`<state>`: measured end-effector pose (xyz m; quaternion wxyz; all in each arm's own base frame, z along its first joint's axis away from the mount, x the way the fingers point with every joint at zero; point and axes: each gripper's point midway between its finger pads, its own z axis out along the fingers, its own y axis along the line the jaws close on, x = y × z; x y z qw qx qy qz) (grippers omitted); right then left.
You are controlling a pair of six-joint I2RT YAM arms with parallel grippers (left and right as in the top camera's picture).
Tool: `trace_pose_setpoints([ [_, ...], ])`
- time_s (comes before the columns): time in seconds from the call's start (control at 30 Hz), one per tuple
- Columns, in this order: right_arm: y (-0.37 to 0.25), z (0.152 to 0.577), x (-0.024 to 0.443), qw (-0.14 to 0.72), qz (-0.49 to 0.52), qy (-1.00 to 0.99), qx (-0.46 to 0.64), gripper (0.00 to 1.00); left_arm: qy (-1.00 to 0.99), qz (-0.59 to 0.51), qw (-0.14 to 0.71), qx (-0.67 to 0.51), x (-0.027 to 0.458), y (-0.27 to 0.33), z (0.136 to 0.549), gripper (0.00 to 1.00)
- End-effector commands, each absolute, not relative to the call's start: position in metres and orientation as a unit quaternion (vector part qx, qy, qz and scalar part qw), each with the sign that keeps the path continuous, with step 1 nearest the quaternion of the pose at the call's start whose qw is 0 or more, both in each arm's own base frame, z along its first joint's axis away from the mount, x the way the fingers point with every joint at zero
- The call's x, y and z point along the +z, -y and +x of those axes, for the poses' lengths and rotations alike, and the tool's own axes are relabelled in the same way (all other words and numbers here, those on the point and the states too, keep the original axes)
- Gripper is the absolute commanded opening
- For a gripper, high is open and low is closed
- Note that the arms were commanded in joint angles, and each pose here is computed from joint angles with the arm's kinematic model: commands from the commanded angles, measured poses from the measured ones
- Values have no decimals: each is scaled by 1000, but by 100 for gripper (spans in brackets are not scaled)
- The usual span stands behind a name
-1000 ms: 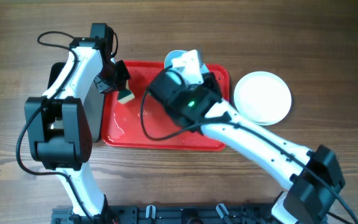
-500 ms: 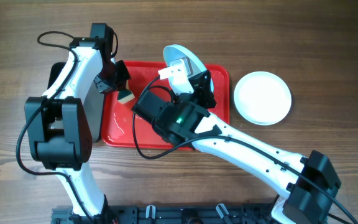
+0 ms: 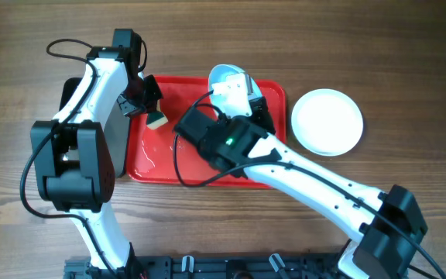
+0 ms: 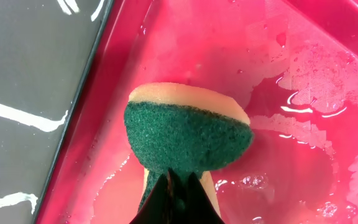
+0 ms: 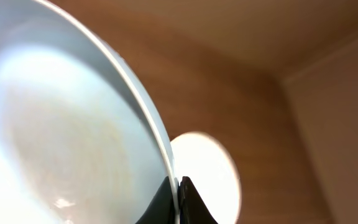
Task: Clean dirty plates on tray and stack at the side
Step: 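Carry the white plate right and stack it on the plate pile, release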
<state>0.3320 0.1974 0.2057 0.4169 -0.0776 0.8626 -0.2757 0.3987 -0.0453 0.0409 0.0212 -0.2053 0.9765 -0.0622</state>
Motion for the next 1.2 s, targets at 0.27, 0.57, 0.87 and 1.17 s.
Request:
trace_pose_setpoints([
  [0.27,-191,364,173,233,-62,-967,86,4,-975,-213,27,-57,41,41,404,4],
  [0.57,-49,392,163,194,112,-966,127,4,-975,-213,27,-57,41,41,404,4],
  [0.87,48,360,94,149,245,-953,92,4,-975,-213,26,-57,41,41,404,4],
  [1.17,78,333,40,143,312,-939,7,4,-975,-213,24,-57,41,41,403,4],
])
